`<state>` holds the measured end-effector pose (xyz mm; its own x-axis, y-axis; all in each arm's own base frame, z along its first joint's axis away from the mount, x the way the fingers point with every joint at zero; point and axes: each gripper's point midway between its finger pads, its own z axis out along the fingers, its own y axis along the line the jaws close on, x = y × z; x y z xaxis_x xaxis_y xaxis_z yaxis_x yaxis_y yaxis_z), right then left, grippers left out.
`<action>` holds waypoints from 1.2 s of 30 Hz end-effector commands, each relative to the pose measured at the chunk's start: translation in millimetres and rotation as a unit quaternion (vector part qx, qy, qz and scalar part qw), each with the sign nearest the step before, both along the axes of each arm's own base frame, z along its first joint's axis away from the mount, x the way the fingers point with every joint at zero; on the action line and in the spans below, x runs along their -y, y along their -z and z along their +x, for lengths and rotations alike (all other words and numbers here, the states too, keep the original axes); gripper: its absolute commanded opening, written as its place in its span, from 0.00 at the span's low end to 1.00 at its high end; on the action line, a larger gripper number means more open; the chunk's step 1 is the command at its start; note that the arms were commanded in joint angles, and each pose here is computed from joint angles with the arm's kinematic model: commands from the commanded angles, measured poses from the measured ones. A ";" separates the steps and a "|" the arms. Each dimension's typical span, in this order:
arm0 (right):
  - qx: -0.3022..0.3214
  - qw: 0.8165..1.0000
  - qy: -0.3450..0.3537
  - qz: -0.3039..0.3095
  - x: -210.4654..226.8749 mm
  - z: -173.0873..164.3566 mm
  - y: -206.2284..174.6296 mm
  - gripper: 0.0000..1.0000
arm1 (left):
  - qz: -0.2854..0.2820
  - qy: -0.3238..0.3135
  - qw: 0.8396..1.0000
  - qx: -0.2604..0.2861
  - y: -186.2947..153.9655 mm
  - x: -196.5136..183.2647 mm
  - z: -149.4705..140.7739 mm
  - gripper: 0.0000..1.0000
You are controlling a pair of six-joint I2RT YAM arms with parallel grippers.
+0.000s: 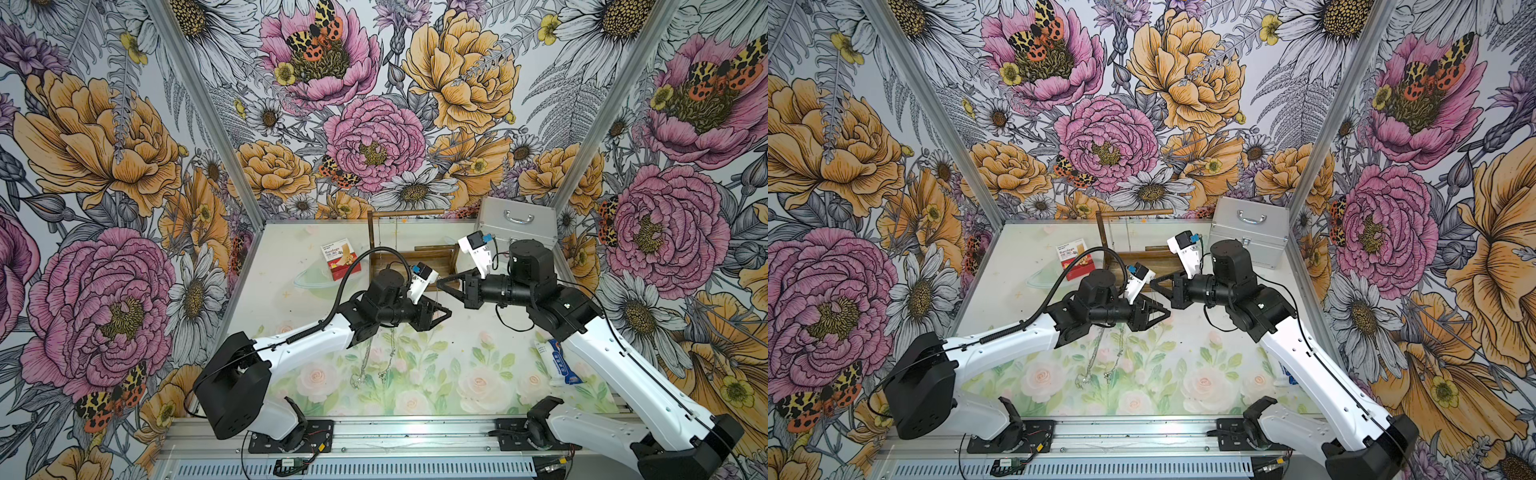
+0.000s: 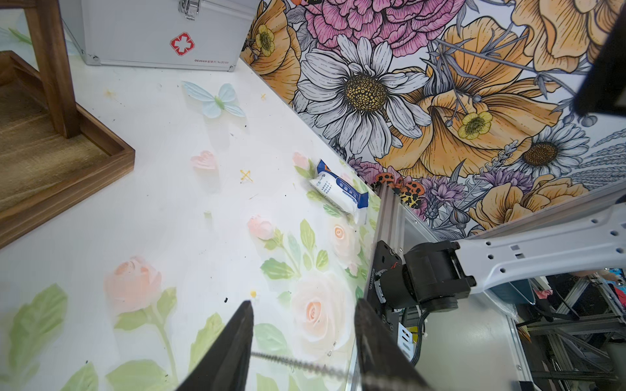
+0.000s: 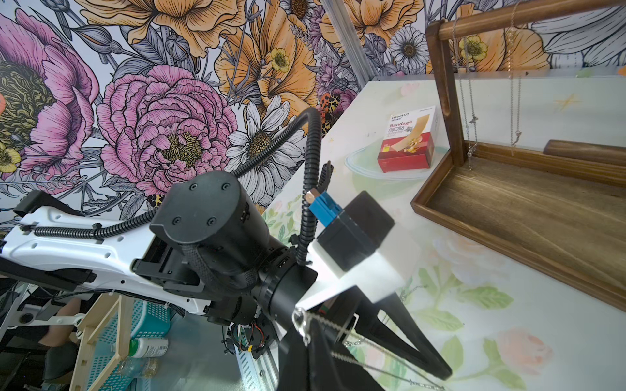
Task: Take the necklace off the jewelry display stand
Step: Place the necklace at the center of the board.
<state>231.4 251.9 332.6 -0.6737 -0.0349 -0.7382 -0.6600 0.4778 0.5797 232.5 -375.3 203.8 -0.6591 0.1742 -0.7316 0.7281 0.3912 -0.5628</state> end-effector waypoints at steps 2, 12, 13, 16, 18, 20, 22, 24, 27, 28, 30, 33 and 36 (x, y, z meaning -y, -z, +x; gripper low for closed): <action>0.020 1.000 -0.011 0.010 -1.2 -4.5 -16.8 0.00 | -0.011 0.005 1.000 -0.006 4.2 0.3 0.6 0.49; 0.020 1.000 -0.013 0.009 -1.6 -5.1 -15.2 0.00 | -0.004 -0.012 1.000 -0.004 11.4 -3.0 5.0 0.58; 0.019 1.000 -0.014 0.009 -1.6 -5.3 -15.2 0.00 | -0.002 -0.017 1.000 -0.003 12.3 -3.9 6.1 0.61; 0.017 1.000 -0.015 0.009 -1.8 -5.5 -13.9 0.00 | 0.000 -0.025 1.000 0.002 13.4 -6.0 8.5 0.66; 0.018 1.000 -0.016 0.009 -2.2 -6.1 -14.2 0.00 | 0.000 -0.025 1.000 0.003 13.7 -5.8 8.6 0.66; 0.018 1.000 -0.017 0.010 -2.2 -6.3 -14.5 0.00 | 0.000 -0.025 1.000 0.003 14.9 -5.3 9.0 0.62; 0.017 1.000 -0.018 0.010 -2.4 -6.6 -14.2 0.00 | -0.001 -0.021 1.000 0.002 15.6 -4.0 8.7 0.55; 0.017 1.000 -0.019 0.010 -2.4 -6.9 -13.9 0.00 | -0.001 -0.021 1.000 0.002 16.8 -3.8 9.1 0.53; 0.017 1.000 -0.021 0.011 -2.7 -7.4 -14.0 0.00 | -0.001 -0.020 1.000 0.000 18.8 -2.7 9.0 0.48; 0.017 1.000 -0.021 0.010 -2.7 -7.4 -13.3 0.00 | -0.003 -0.020 1.000 -0.001 18.5 -2.2 9.0 0.45; 0.018 1.000 -0.021 0.010 -2.6 -7.5 -13.7 0.00 | -0.003 -0.020 1.000 -0.003 19.9 -2.1 9.0 0.40; 0.017 1.000 -0.021 0.010 -2.7 -7.3 -13.8 0.00 | -0.002 -0.021 1.000 -0.004 21.2 -2.3 9.4 0.39; 0.018 1.000 -0.021 0.010 -2.6 -7.2 -13.8 0.00 | -0.001 -0.023 1.000 -0.006 23.3 -2.9 9.2 0.37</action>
